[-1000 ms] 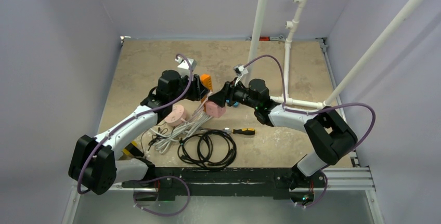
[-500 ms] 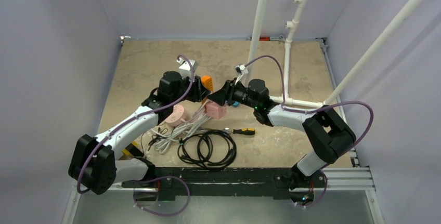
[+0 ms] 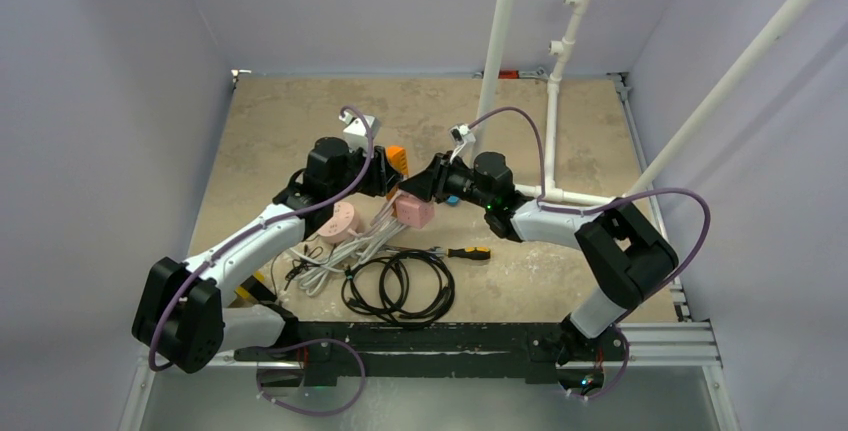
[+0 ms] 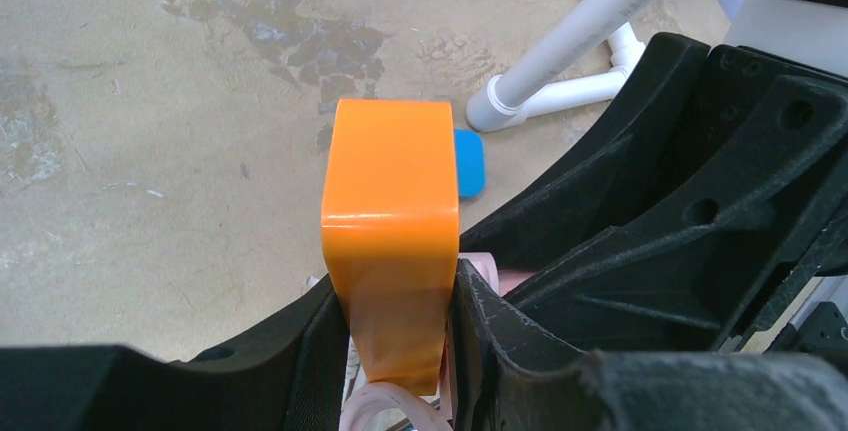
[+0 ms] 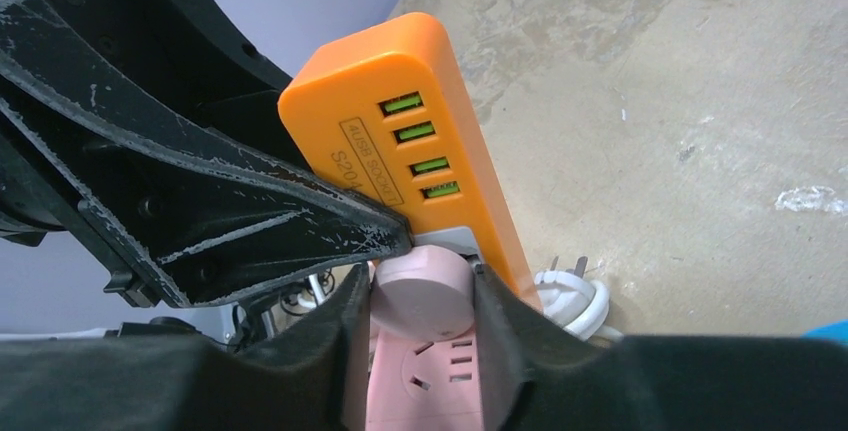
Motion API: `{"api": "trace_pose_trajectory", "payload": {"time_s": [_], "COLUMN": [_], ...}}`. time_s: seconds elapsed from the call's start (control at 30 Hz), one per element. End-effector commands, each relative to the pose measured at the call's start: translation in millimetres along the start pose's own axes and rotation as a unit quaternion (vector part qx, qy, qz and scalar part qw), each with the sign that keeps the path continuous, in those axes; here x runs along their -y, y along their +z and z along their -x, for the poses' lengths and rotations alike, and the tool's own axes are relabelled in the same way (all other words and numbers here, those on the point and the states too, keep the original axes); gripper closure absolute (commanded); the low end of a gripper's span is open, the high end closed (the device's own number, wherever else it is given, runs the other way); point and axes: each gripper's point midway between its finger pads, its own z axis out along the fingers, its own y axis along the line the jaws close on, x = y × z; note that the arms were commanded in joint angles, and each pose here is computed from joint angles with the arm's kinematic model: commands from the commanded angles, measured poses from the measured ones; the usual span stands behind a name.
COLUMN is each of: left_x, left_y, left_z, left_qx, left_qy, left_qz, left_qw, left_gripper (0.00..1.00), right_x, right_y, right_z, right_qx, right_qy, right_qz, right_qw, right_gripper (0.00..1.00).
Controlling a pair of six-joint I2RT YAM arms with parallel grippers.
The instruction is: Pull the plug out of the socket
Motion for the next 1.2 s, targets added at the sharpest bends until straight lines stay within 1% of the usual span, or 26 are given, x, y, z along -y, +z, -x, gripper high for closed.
{"api": "trace_pose_trajectory", "payload": {"time_s": [0.0, 0.1, 0.13, 0.17, 0.2, 0.3, 0.37, 0.47, 0.63, 0.9, 1.17], "left_x": [32, 33, 33, 33, 33, 34, 33, 32, 31, 13, 9], "left_y": [-3, -2, -2, -2, -1, -1, 0, 0, -1, 9, 16], "left_z": [43, 42, 42, 42, 42, 42, 42, 42, 44, 36, 27], "left_qx": [0.072, 0.067, 0.066, 0.065, 0.065, 0.064, 0.062, 0.063, 0.064, 0.042, 0.026], "left_qy": [-0.002, -0.002, -0.003, -0.003, -0.004, -0.007, -0.009, -0.011, -0.007, -0.009, -0.015], "left_qz": [-0.06, -0.064, -0.063, -0.064, -0.064, -0.064, -0.062, -0.06, -0.054, -0.01, -0.004], "left_qw": [0.996, 0.996, 0.996, 0.996, 0.996, 0.996, 0.996, 0.996, 0.996, 0.999, 1.0], "left_gripper": [1.0, 0.99, 0.94, 0.89, 0.79, 0.58, 0.49, 0.43, 0.4, 0.4, 0.45], "right_x": [3, 1, 0, 0, 0, -1, -1, -1, 0, -3, -8], "right_y": [4, 2, 2, 1, 0, -1, -2, -3, -4, -7, -10], "right_z": [12, 12, 13, 12, 13, 15, 15, 16, 17, 22, 22], "right_qx": [0.017, 0.018, 0.019, 0.019, 0.021, 0.026, 0.027, 0.03, 0.031, 0.041, 0.044], "right_qy": [-0.009, -0.01, -0.011, -0.011, -0.013, -0.016, -0.018, -0.019, -0.022, -0.033, -0.043], "right_qz": [-0.014, -0.009, -0.008, -0.008, -0.007, -0.007, -0.008, -0.01, -0.011, -0.01, -0.001], "right_qw": [1.0, 1.0, 1.0, 1.0, 1.0, 1.0, 0.999, 0.999, 0.999, 0.999, 0.998], "right_gripper": [0.79, 0.95, 1.0, 1.0, 1.0, 1.0, 1.0, 1.0, 1.0, 1.0, 1.0]}}
